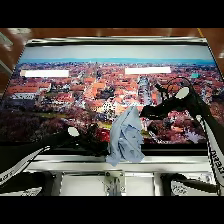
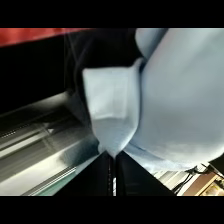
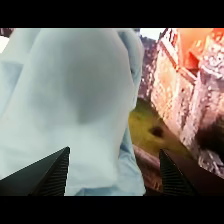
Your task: Fold the shirts.
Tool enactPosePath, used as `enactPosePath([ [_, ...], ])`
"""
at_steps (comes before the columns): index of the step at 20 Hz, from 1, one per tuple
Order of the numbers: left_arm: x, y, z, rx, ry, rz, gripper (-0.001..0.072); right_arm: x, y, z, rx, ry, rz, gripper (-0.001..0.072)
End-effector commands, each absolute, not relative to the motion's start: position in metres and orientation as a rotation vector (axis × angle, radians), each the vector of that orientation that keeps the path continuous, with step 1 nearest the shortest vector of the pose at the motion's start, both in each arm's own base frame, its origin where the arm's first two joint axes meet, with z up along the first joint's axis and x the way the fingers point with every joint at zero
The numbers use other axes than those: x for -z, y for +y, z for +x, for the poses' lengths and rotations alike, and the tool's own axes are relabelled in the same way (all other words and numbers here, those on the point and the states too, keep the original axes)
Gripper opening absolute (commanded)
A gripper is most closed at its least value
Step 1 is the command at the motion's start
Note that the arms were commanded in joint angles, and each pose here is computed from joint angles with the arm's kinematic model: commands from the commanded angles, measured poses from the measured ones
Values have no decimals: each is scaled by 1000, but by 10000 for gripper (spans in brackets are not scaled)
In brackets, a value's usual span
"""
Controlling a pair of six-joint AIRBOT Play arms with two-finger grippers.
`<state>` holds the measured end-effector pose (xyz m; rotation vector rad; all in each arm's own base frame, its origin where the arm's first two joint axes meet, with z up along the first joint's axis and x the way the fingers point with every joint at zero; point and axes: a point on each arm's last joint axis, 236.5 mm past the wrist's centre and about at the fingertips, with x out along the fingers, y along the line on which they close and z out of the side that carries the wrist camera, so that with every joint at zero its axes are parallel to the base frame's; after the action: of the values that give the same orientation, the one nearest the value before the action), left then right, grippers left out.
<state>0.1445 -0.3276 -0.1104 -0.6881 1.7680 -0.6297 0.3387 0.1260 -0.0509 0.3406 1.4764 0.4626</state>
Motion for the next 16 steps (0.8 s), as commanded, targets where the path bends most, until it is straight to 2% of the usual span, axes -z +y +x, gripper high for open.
enactPosePath([
  [1, 114, -332, 149, 636, 1743, -700, 37, 58, 145, 349, -470, 1453, 387, 685],
  [5, 113, -332, 151, 638, 1736, -701, 37, 89, 177, 331, -522, 1558, 379, 682],
  [6, 113, -331, 151, 639, 1735, -694, 36, 95, 184, 324, -547, 1583, 362, 516],
  [7, 114, -330, 153, 640, 1723, -682, 36, 96, 185, 319, -557, 1598, 337, 177],
  [8, 114, -328, 160, 638, 1690, -670, 35, 92, 184, 317, -556, 1607, 343, 58],
  [10, 103, -318, 189, 617, 1575, -667, 34, 71, 177, 323, -572, 1565, 324, 56],
  [12, 65, -299, 236, 601, 1401, -726, 34, 30, 161, 343, -572, 1439, 289, 56],
  [16, -79, -201, 343, 523, 872, -851, 34, -108, 126, 380, -574, 1015, 168, 56],
])
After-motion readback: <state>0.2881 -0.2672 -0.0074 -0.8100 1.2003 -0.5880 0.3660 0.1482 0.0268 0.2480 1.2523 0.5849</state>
